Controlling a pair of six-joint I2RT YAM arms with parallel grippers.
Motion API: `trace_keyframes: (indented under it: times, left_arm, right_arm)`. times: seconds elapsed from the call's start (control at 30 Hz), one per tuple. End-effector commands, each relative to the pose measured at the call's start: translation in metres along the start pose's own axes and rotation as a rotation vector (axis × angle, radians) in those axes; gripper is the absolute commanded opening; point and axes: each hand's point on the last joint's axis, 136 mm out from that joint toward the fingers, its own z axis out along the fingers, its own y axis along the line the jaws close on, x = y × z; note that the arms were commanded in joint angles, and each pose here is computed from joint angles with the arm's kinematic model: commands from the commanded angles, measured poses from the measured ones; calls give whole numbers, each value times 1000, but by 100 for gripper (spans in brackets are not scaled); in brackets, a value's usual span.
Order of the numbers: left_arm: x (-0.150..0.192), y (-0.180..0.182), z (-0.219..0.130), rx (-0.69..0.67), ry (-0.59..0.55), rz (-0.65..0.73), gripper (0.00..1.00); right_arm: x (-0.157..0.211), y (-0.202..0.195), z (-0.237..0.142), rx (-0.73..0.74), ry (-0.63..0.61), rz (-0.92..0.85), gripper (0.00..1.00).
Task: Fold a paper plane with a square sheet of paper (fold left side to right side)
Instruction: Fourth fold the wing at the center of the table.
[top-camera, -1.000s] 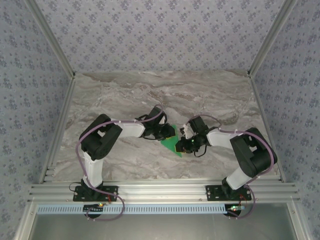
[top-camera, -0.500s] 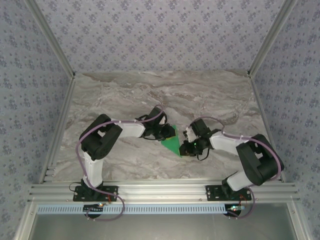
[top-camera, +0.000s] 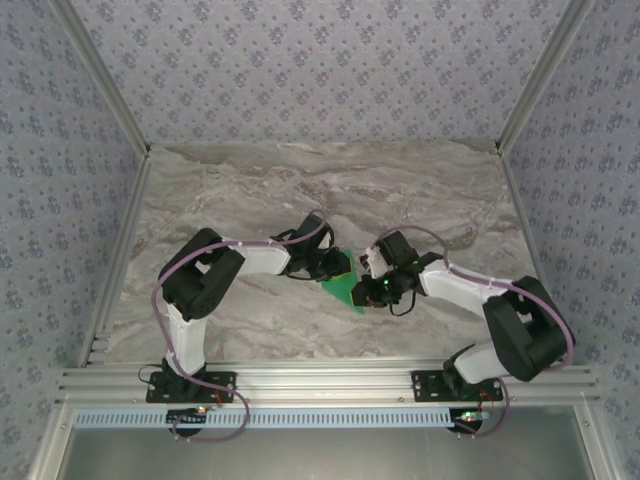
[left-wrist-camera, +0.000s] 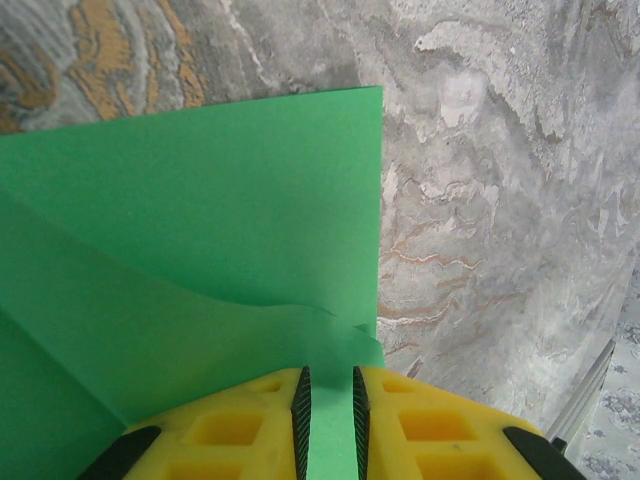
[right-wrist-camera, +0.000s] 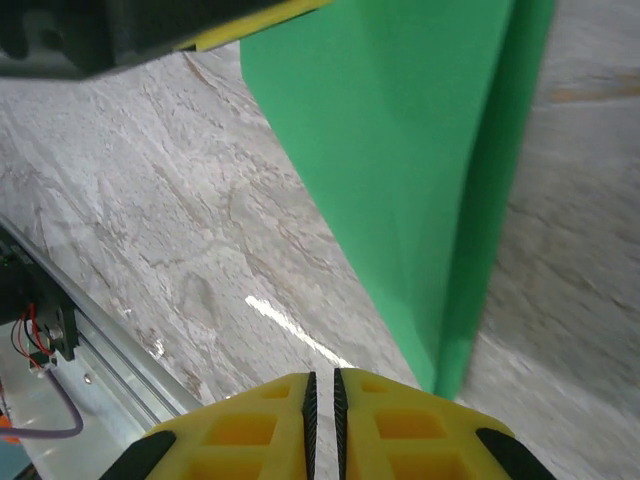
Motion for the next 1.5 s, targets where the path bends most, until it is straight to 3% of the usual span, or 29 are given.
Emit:
trace_keyframes:
  times: [0.0,0.37,0.9,1.23,1.47]
  left_arm:
    - [16,53,7,-159,38,-60,21]
    - [16,53,7,-160,38,-59,21]
    - [14,55,7,-170,37,-62,21]
    - [13,58,6,-174,35,-66,21]
    - [13,55,5,-165,33,-64,21]
  right_arm:
    - [-13,14,10,-63,-3,8,17]
    - [5,-29,25,21,49,101,17]
    - [35,-42,21,19,95,138,17]
    - [69,-68,17,90,143,202,8]
    - [40,-32,-10,3,38,122,6]
